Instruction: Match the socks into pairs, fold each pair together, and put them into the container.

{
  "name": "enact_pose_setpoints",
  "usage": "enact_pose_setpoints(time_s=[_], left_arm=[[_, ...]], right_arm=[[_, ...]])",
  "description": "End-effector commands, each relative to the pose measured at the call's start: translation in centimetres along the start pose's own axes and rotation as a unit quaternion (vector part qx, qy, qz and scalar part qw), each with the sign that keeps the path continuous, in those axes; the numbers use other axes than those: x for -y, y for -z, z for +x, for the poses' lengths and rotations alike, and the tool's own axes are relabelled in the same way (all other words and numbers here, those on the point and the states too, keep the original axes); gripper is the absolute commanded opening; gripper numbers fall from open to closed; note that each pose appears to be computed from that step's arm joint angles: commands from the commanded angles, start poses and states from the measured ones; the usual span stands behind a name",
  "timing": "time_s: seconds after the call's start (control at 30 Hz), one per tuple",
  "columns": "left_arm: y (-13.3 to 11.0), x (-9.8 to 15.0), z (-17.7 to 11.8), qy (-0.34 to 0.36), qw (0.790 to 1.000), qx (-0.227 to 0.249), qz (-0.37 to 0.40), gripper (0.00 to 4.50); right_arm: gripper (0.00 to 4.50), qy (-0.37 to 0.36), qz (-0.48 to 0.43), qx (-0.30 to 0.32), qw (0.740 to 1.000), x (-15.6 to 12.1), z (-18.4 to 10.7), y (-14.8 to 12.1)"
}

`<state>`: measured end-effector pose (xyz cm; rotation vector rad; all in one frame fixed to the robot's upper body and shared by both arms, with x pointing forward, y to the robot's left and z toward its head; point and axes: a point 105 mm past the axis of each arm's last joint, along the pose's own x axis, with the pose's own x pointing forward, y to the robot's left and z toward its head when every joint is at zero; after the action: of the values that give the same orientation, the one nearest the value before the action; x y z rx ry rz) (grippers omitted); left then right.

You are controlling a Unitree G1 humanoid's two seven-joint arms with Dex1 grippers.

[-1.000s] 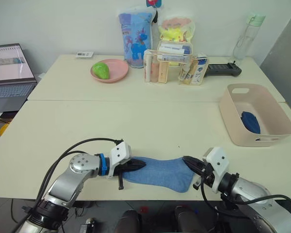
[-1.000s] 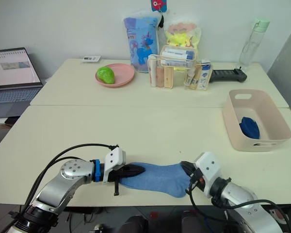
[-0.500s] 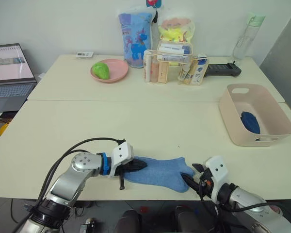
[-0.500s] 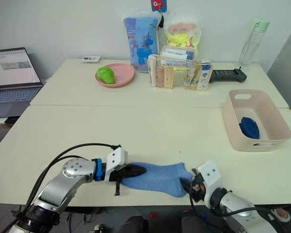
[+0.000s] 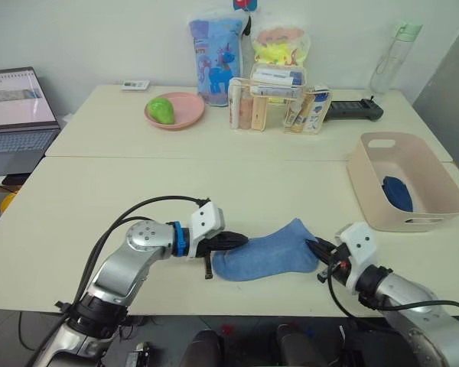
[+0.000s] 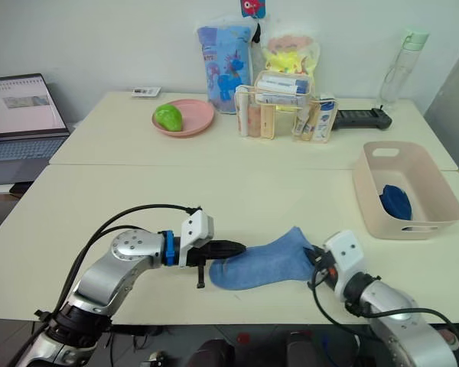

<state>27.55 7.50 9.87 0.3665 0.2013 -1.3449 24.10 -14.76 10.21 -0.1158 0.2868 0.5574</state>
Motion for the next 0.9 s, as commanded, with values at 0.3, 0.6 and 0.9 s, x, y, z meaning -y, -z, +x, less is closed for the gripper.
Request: enact_pose_setpoints(time_s=[0.3, 0.6, 0.9], left_arm=[[3.1, -0.3, 2.8, 0.008, 0.998, -0.052, 0.031, 0.0], [1.8, 0.4, 0.2, 0.056, 0.993, -0.061, 0.079, 0.0], [5.1, -1.0, 0.2, 0.028, 0.993, -0.095, 0.069, 0.0]], right_arm=[[0.01, -0.15, 0.034, -0.012, 0.988, -4.5, -0.9, -2.7], [0.01, -0.212, 0.1, -0.043, 0.971, -6.6, 1.1, -3.5], [0.01, -0.205, 0.171, -0.072, 0.961, -7.6, 3.8, -3.2]])
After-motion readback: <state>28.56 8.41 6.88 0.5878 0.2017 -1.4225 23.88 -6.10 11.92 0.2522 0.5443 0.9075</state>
